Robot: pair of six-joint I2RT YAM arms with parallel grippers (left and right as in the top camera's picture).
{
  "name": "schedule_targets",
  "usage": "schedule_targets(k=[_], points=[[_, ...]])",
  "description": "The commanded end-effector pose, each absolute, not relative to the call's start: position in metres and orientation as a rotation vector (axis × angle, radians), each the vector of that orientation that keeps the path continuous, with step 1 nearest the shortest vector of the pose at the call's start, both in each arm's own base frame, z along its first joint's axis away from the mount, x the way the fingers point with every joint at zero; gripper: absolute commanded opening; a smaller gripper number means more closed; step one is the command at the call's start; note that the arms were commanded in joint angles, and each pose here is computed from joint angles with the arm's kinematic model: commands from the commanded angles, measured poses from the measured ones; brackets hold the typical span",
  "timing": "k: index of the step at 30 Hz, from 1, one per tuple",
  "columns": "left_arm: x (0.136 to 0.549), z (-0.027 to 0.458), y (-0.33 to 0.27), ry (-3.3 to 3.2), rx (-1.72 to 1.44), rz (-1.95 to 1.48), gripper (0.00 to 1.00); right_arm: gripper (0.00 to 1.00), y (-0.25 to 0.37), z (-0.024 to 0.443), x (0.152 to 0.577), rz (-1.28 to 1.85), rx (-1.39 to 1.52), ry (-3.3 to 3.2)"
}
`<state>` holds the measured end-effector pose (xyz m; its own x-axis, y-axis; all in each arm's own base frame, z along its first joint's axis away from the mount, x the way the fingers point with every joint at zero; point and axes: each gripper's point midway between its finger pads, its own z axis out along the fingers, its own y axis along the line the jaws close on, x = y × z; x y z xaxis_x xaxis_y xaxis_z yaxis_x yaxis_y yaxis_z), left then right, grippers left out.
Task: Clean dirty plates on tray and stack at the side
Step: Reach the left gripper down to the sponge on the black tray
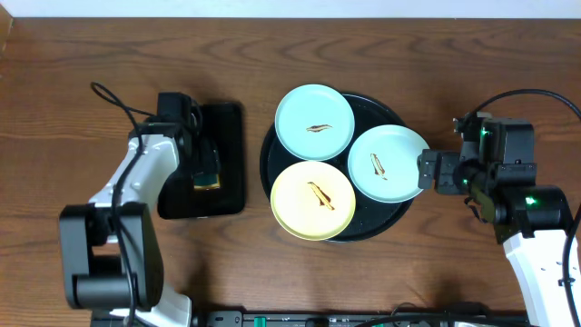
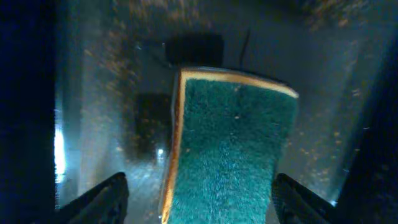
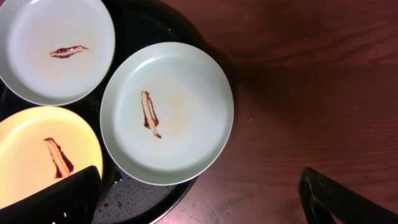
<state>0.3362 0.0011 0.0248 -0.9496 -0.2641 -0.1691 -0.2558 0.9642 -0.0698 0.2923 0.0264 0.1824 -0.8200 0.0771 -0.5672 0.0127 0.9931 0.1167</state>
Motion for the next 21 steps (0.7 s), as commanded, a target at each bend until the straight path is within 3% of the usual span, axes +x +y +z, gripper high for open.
schedule_targets(k=[1,13,21], points=[[0.339,0.02,-0.003,2.954,-0.377,-0.092,0.68,0.99,0.027,0.19,0.295,0.139,0.045,2.51],[0.337,0.012,-0.012,2.974,-0.337,-0.086,0.55,0.99,0.027,0.19,0.295,0.139,0.045,2.511],[0.34,0.013,-0.007,2.951,-0.266,0.127,0.52,0.99,0.027,0.189,0.294,0.138,0.045,2.514]])
